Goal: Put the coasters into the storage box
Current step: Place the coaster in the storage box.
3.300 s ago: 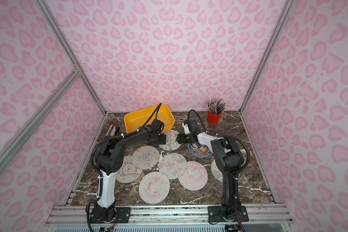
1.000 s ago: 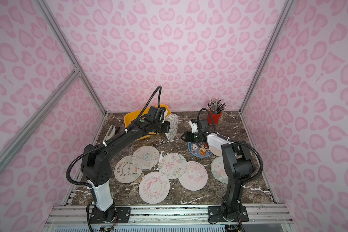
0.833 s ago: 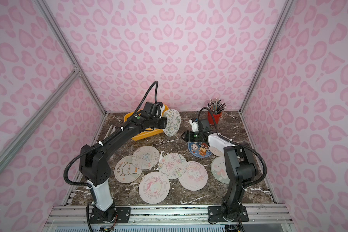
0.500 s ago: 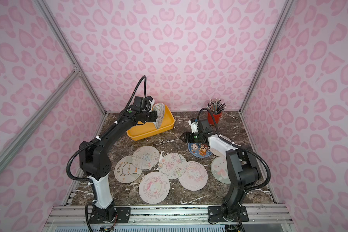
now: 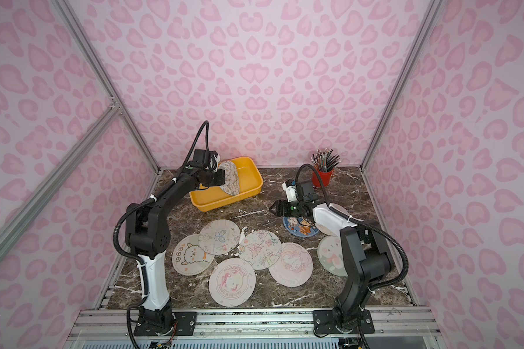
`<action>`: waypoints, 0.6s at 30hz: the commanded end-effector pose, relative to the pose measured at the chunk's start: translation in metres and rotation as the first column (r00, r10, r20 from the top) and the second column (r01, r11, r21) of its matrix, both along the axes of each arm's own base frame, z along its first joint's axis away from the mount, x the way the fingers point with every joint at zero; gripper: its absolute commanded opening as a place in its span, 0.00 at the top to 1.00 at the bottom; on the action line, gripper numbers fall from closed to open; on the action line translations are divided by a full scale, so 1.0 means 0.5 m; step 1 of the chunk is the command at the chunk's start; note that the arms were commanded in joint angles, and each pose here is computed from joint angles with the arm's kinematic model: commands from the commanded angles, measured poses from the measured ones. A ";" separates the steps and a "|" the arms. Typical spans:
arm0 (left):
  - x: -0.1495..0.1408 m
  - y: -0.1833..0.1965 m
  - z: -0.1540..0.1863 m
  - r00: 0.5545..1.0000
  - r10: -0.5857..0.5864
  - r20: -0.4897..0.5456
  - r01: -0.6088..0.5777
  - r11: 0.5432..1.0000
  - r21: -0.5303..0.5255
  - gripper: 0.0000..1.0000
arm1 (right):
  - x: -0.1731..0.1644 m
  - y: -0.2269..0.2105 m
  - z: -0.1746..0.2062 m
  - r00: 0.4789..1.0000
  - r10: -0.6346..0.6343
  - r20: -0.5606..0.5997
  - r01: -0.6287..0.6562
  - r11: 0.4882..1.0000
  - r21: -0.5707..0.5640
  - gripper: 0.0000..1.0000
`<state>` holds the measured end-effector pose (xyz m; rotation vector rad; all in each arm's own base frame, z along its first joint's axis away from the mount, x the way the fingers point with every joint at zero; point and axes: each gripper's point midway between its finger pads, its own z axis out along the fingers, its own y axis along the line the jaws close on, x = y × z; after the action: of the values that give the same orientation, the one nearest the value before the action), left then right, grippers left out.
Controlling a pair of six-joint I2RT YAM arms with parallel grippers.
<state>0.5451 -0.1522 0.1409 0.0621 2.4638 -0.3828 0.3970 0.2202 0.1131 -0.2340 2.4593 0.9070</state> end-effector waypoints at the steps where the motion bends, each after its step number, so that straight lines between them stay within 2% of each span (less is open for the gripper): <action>1: 0.018 0.032 -0.026 1.000 0.019 0.015 -0.020 0.998 0.059 0.98 | -0.003 0.000 -0.003 1.000 -0.006 -0.005 0.006 1.000 -0.006 0.25; 8: 0.022 0.094 -0.085 0.996 0.083 -0.025 -0.078 0.983 0.168 0.98 | -0.008 -0.001 -0.002 1.000 -0.011 -0.006 0.011 1.000 -0.012 0.25; 9: 0.021 0.102 -0.087 0.995 0.093 -0.028 -0.086 0.979 0.183 0.95 | -0.008 0.000 0.000 1.000 -0.011 -0.005 0.011 1.000 -0.013 0.25; 10: 0.019 0.110 -0.088 0.994 0.107 -0.030 -0.099 0.973 0.208 0.84 | -0.009 -0.002 0.000 1.000 -0.012 -0.005 0.012 1.000 -0.014 0.24; 12: 0.013 0.127 -0.086 0.991 0.133 -0.033 -0.121 0.961 0.247 0.54 | -0.011 -0.001 -0.001 1.000 -0.012 -0.006 0.012 1.000 -0.017 0.24; 13: 0.012 0.135 -0.081 0.989 0.148 -0.022 -0.137 0.956 0.260 0.42 | -0.012 -0.002 -0.002 1.000 -0.013 -0.007 0.012 1.000 -0.019 0.24; 16: 0.005 0.146 -0.062 0.986 0.168 0.009 -0.164 0.949 0.269 0.19 | -0.017 -0.001 -0.007 1.000 -0.012 -0.015 0.012 1.000 -0.027 0.24; 18: 0.000 0.144 -0.047 0.985 0.170 0.021 -0.169 0.951 0.258 0.11 | -0.021 -0.004 -0.013 1.000 -0.016 -0.024 0.015 0.999 -0.035 0.24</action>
<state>0.5436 -0.0870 0.1029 -0.0271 2.5254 -0.0290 0.3901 0.2212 0.1125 -0.2344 2.4728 0.8851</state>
